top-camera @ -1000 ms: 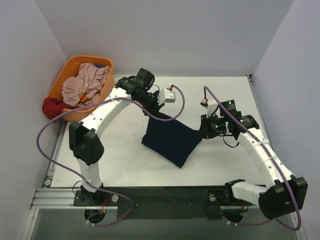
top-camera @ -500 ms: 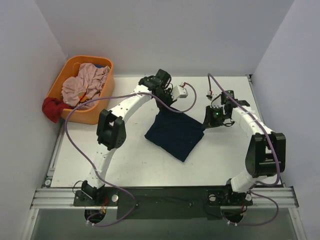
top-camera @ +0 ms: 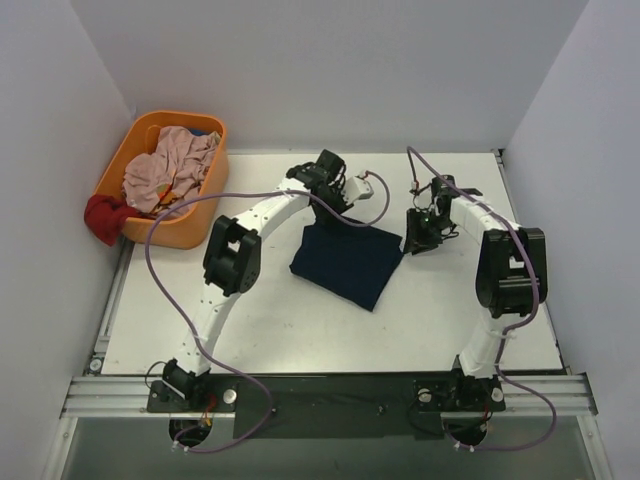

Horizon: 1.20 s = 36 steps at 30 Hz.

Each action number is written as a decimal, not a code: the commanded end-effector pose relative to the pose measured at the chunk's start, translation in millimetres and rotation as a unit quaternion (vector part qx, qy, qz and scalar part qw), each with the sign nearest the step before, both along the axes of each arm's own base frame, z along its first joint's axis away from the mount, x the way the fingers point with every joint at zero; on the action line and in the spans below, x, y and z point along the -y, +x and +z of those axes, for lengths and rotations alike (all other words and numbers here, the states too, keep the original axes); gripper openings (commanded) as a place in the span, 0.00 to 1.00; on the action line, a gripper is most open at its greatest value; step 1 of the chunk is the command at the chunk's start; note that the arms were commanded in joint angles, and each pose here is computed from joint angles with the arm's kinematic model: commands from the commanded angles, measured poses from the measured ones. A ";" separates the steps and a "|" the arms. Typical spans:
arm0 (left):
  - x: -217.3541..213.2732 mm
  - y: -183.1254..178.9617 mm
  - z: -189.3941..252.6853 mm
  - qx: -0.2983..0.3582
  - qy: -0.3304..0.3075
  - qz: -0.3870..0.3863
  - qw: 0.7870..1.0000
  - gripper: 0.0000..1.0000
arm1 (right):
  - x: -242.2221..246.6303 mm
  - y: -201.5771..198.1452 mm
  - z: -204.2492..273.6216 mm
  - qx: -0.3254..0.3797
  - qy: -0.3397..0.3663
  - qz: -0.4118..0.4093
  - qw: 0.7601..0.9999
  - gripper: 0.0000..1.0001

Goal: Fold and stack the t-shirts
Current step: Fold the long partially folded tshirt into a neat square, then smooth out wrinkles on the folded tshirt

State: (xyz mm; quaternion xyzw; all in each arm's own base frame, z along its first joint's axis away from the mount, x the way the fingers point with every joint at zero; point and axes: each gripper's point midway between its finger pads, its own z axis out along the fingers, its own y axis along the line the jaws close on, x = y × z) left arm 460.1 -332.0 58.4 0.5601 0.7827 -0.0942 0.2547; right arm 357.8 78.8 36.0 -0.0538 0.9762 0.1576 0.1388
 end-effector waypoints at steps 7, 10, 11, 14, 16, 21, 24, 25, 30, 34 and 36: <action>-26.0 76.6 87.0 0.134 -0.088 0.180 0.971 0.68 | 30.4 39.0 44.7 0.025 -0.064 -0.088 0.994 0.36; -35.2 78.6 109.0 0.144 -0.113 0.202 0.962 0.74 | 18.9 34.1 67.7 0.046 -0.053 -0.109 0.992 0.38; -42.4 81.0 117.4 0.152 -0.122 0.217 0.957 0.74 | 16.1 27.0 72.7 0.052 -0.055 -0.109 0.991 0.39; -51.2 75.1 129.4 0.146 -0.136 0.238 0.950 0.57 | -19.3 7.1 72.9 0.053 -0.044 -0.087 0.994 0.39; -32.4 49.6 122.8 0.102 -0.159 0.197 0.962 0.38 | -50.4 -7.0 61.2 0.040 -0.010 -0.068 0.997 0.38; 5.4 2.3 78.7 0.000 -0.195 0.132 0.972 0.13 | -79.8 4.1 29.3 0.006 0.034 -0.113 0.993 0.23; -8.4 13.8 44.3 -0.007 -0.177 0.166 0.970 0.06 | -70.4 10.2 6.3 -0.015 0.001 -0.132 0.991 0.20; -11.7 18.8 38.5 -0.013 -0.178 0.180 0.967 0.05 | -68.3 11.2 1.6 -0.021 -0.004 -0.135 0.991 0.19; -38.3 48.4 7.2 -0.026 -0.175 0.245 0.953 0.04 | -40.5 15.2 -37.1 -0.066 -0.039 -0.170 0.982 0.17; -51.9 56.5 -14.3 -0.010 -0.148 0.254 0.956 0.04 | -36.1 36.8 -30.3 -0.051 -0.045 -0.180 0.981 0.18; -59.6 60.8 -17.1 -0.007 -0.142 0.263 0.954 0.04 | -37.8 50.2 -18.4 -0.037 -0.043 -0.178 0.982 0.20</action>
